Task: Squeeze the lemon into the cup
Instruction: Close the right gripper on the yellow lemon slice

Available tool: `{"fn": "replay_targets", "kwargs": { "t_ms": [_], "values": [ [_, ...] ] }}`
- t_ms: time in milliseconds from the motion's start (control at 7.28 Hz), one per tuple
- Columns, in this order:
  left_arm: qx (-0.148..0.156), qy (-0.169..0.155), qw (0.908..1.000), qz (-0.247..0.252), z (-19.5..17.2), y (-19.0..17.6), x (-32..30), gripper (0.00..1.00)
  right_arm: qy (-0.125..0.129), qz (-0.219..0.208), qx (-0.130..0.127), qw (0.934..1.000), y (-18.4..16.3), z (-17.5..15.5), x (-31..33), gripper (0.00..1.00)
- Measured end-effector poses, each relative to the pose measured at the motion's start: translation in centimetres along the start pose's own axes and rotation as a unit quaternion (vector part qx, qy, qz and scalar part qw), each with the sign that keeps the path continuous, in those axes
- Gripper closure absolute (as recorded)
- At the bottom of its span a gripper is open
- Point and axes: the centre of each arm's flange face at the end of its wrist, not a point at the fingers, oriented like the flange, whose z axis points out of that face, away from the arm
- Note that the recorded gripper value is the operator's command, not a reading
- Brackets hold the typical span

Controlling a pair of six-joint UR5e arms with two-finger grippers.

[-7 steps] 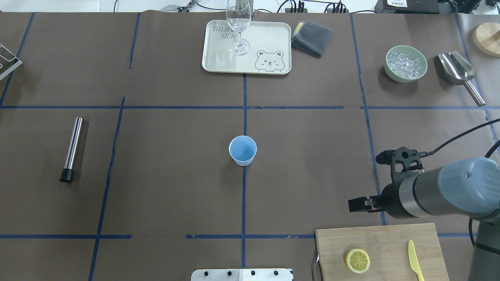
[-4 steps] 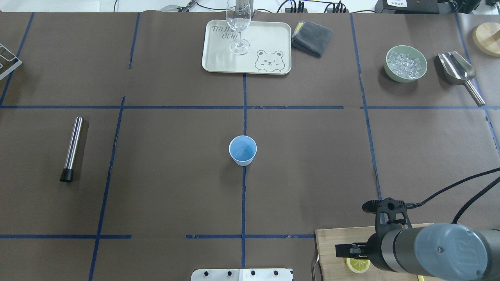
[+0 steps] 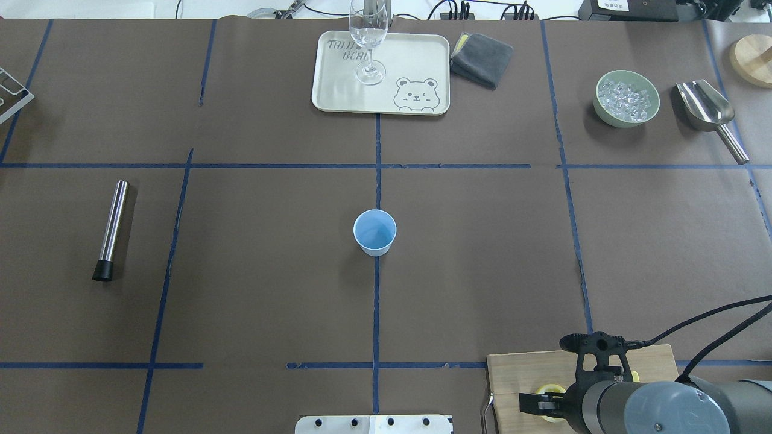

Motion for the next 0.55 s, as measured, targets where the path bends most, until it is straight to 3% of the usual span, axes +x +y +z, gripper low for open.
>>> {"fn": "replay_targets", "kwargs": {
  "t_ms": [275, 412, 549],
  "values": [
    [0.001, 0.000, 1.0000, 0.001, -0.12, -0.05, 0.11, 0.00, 0.005, 0.001, 0.001, 1.0000, 0.06, 0.65, 0.10, 0.13],
    [0.001, 0.000, 1.0000, 0.001, -0.16, -0.07, 0.15, 0.00, 0.004, 0.001, 0.001, 1.0000, 0.05, 0.63, 0.09, 0.31],
    [0.001, 0.000, 1.0000, 0.001, -0.16, -0.05, 0.16, 0.00, 0.003, 0.002, 0.001, 1.0000, 0.02, 0.56, 0.05, 0.41]
  ]
}}
